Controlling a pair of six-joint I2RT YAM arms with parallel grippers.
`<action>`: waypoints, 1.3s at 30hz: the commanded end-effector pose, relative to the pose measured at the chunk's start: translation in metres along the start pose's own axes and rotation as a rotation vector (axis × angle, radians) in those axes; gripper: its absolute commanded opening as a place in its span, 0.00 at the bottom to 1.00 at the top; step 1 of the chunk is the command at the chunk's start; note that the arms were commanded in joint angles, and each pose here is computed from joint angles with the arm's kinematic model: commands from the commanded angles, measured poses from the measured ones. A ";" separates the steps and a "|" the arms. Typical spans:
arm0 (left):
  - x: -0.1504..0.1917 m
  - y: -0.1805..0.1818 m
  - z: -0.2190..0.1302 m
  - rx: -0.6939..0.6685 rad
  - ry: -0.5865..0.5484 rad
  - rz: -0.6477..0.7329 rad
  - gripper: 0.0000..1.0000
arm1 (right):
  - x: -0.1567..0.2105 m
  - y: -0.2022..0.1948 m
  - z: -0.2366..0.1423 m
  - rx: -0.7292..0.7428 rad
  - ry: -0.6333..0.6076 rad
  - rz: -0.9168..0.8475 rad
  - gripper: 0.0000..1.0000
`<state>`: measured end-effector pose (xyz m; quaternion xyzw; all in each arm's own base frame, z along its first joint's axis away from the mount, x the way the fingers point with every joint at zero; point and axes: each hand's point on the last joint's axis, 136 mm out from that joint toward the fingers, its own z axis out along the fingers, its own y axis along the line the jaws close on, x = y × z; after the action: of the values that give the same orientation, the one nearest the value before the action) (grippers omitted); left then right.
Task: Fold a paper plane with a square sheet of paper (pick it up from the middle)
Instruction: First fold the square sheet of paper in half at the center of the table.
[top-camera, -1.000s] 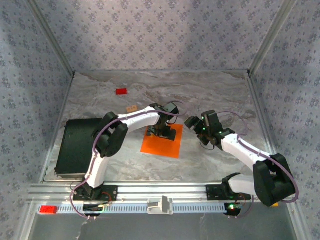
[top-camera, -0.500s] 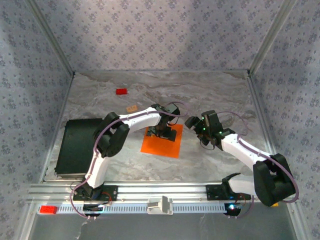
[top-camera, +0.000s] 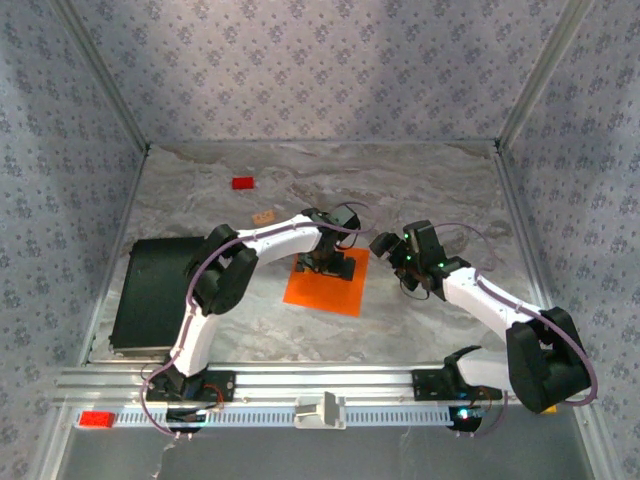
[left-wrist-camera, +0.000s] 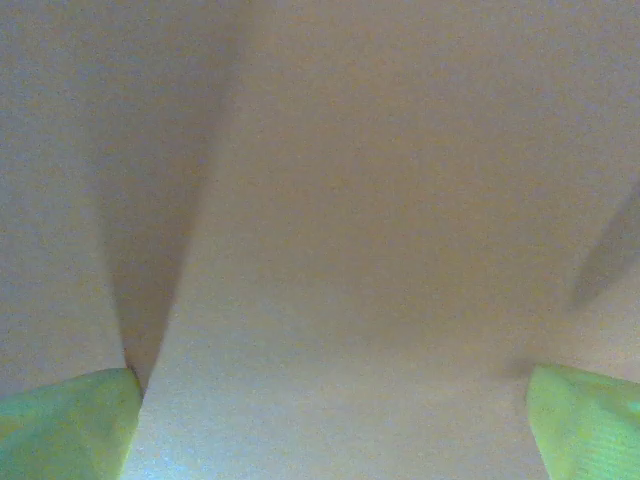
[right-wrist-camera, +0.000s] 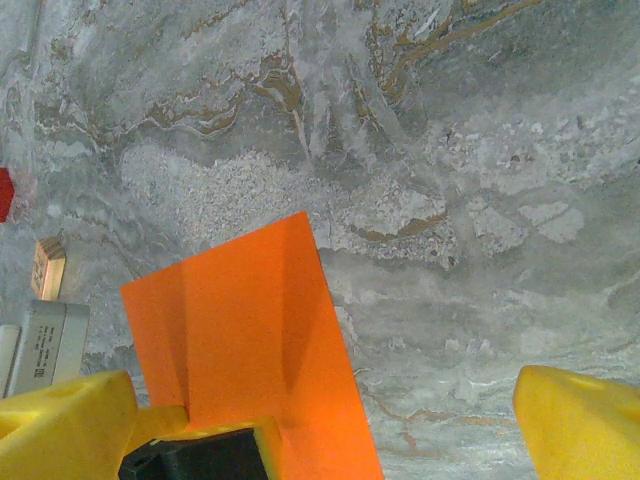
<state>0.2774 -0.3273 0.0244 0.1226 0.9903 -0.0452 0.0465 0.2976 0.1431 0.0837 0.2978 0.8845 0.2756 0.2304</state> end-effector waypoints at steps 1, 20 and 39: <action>0.009 0.003 0.008 -0.021 0.035 -0.004 0.98 | 0.001 -0.006 -0.002 0.011 0.004 -0.009 0.99; 0.026 0.024 0.036 -0.174 0.108 0.039 0.97 | 0.001 -0.009 0.000 0.022 0.005 -0.001 0.99; 0.026 0.018 0.034 -0.145 0.102 0.047 0.92 | 0.000 -0.007 -0.001 0.023 0.003 0.000 0.99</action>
<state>0.2774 -0.3261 0.0196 0.1345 0.9894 -0.0131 0.0522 0.2967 0.1413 0.0817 0.2999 0.8848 0.2734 0.2289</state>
